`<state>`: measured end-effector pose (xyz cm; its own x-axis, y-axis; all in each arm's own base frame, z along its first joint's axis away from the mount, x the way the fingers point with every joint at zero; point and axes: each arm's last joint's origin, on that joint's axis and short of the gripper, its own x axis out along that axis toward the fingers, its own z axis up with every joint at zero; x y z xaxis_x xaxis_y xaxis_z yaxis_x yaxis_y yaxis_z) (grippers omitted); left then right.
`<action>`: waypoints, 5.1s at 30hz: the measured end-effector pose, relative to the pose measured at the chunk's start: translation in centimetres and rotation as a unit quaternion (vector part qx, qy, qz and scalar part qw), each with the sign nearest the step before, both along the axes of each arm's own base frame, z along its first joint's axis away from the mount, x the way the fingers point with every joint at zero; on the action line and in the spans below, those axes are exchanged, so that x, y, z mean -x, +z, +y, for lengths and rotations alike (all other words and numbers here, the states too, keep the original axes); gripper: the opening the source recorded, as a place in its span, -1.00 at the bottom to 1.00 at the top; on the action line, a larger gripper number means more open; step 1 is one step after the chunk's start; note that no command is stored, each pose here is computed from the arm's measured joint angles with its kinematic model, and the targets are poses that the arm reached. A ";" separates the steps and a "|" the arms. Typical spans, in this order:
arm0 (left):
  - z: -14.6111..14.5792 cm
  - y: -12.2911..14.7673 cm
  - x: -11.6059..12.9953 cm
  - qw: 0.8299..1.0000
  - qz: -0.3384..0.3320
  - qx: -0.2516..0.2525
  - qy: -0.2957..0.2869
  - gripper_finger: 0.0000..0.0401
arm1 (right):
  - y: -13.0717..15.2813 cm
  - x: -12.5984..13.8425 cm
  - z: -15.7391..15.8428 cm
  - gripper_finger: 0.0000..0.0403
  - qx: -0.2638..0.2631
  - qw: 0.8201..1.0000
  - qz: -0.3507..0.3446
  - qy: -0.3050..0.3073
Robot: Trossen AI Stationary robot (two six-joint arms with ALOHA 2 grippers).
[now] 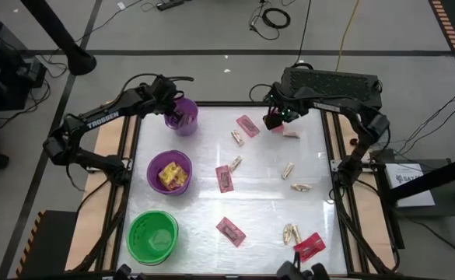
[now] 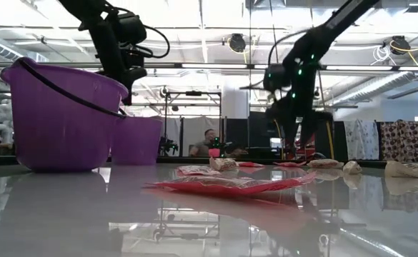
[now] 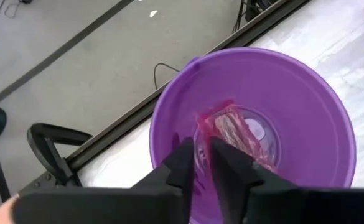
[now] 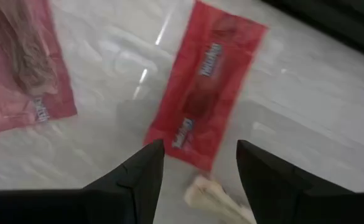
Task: Sort candy by brand, put in halloween buckets
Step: Put the red candy into the top purple bucket
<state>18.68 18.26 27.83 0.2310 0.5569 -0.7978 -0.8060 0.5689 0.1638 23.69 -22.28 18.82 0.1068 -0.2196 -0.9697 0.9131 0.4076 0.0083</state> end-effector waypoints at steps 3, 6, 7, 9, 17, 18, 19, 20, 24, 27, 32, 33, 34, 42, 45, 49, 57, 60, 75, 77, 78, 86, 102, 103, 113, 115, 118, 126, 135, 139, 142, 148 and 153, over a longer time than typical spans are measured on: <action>0.0 0.0 0.0 1.000 -0.014 0.006 0.019 -0.53 | -1.3 0.1 -0.8 -0.04 -0.013 1.000 0.012 0.017; 0.0 0.0 0.0 0.999 -0.028 0.011 0.035 -0.38 | -2.3 0.2 -1.2 -0.04 -0.021 0.999 0.027 0.030; 0.0 0.0 -0.1 0.999 -0.034 0.011 0.041 -0.35 | -2.5 0.2 -1.2 -0.04 -0.023 0.999 0.030 0.035; 0.0 0.1 -0.1 0.998 -0.044 0.016 0.050 -0.29 | -2.8 0.2 -1.3 -0.04 -0.026 0.998 0.036 0.047; -0.2 1.0 -1.0 0.998 -0.056 -0.033 -0.011 -0.24 | -3.1 0.7 -1.3 -0.13 -0.046 0.997 0.046 0.028; -0.2 1.1 -1.2 0.997 -0.054 -0.044 -0.026 -0.24 | -3.4 0.8 -1.4 -0.16 -0.052 0.998 0.040 0.020; -0.2 1.2 -1.3 0.996 -0.051 -0.055 -0.039 -0.24 | -3.7 0.9 -1.5 -0.19 -0.063 0.997 0.034 0.015; -0.2 1.3 -1.4 0.996 -0.047 -0.063 -0.051 -0.24 | -4.2 0.9 -1.5 -0.22 -0.075 0.997 0.032 0.010; -0.1 1.5 -1.6 0.993 -0.045 -0.081 -0.068 -0.24 | -5.4 0.9 -1.5 -0.38 -0.105 0.994 0.040 0.002; -0.1 1.5 -1.6 0.993 -0.043 -0.079 -0.070 -0.24 | -5.7 0.7 -1.3 -0.61 -0.112 0.993 0.040 0.011; -0.2 1.5 -1.9 0.989 -0.060 -0.068 -0.118 -0.24 | -4.4 0.4 -0.6 -0.95 -0.097 0.995 0.025 0.005; -0.3 1.6 -2.0 0.987 -0.071 -0.059 -0.132 -0.24 | -4.0 0.4 -0.3 -0.95 -0.102 0.995 0.023 0.002; -0.3 1.6 -2.1 0.984 -0.087 -0.051 -0.146 -0.24 | -3.6 0.4 0.0 -0.96 -0.100 0.995 0.019 0.000; -0.9 2.8 -4.0 0.933 -0.262 0.013 -0.245 -0.24 | 3.0 -1.3 2.5 -1.00 0.008 0.994 -0.112 0.019; -0.8 2.7 -5.0 0.924 -0.308 0.042 -0.222 -0.24 | 5.4 -2.4 4.1 -1.00 0.050 0.982 -0.176 0.045; -0.2 1.4 -6.3 0.908 -0.365 0.143 -0.146 -0.24 | 7.2 -4.4 6.4 -1.00 0.096 0.963 -0.236 0.089; 0.3 -1.7 -9.5 0.881 -0.389 0.229 -0.146 -0.24 | 7.5 -6.9 10.5 -1.00 0.103 0.945 -0.261 0.168; -0.1 -2.5 -10.5 0.879 -0.385 0.235 -0.156 -0.24 | 7.5 -7.3 11.4 -1.00 0.107 0.946 -0.260 0.162; -1.7 -3.9 -14.6 0.844 -0.433 0.215 -0.230 -0.24 | 7.5 -7.8 12.9 -1.00 0.093 0.945 -0.267 0.167; -1.6 -3.9 -14.7 0.843 -0.438 0.209 -0.232 -0.24 | 7.5 -7.8 12.9 -1.00 0.093 0.945 -0.267 0.167; -1.5 -3.9 -14.7 0.842 -0.441 0.205 -0.234 -0.24 | 7.5 -7.8 12.9 -1.00 0.093 0.945 -0.267 0.167; -1.2 -4.7 -15.1 0.850 -0.439 0.193 -0.217 -0.24 | 7.5 -7.8 13.0 -1.00 0.092 0.944 -0.268 0.168; -1.2 -4.7 -15.3 0.845 -0.446 0.190 -0.225 -0.71 | 7.5 -7.9 13.3 -1.00 0.090 0.943 -0.269 0.174; -1.2 -4.7 -15.3 0.845 -0.446 0.190 -0.225 -0.77 | 7.5 -7.9 13.3 -1.00 0.090 0.943 -0.269 0.174; -1.2 -4.7 -15.3 0.844 -0.446 0.191 -0.227 -0.95 | 7.5 -7.9 13.3 -1.00 0.094 0.941 -0.266 0.184; -1.2 -4.7 -15.3 0.845 -0.445 0.192 -0.227 -0.95 | 7.5 -7.9 13.3 -1.00 0.096 0.941 -0.265 0.188; -1.2 -4.8 -15.3 0.845 -0.445 0.193 -0.226 -0.95 | 7.6 -7.9 13.3 -0.97 0.101 0.939 -0.262 0.198; -0.8 -4.0 -14.6 0.839 -0.448 0.197 -0.239 -0.95 | 8.6 -6.5 13.4 -0.58 0.101 0.943 -0.250 0.196; -1.3 0.1 -10.8 0.885 -0.373 0.065 -0.272 -0.98 | 10.4 -3.9 13.4 -0.21 0.091 0.951 -0.243 0.168; -2.4 1.7 -8.4 0.915 -0.302 0.009 -0.267 -0.98 | 10.8 -3.8 13.5 -0.16 0.092 0.949 -0.256 0.160; -3.1 2.5 -6.8 0.934 -0.250 -0.012 -0.255 -0.99 | 10.7 -3.9 13.5 -0.16 0.088 0.950 -0.255 0.154; -3.9 3.2 -4.6 0.958 -0.175 -0.048 -0.222 -0.99 | 10.7 -4.0 13.5 -0.16 0.093 0.949 -0.259 0.154; -4.2 2.9 -3.6 0.972 -0.128 -0.045 -0.194 -0.99 | 11.0 -4.3 13.4 -0.16 0.112 0.943 -0.270 0.162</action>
<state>22.31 14.06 30.75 0.6213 0.4535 -0.6390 -0.5552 0.8302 0.0494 27.94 -8.91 29.80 0.6678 -0.2839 -0.6881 0.6279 0.7114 0.3158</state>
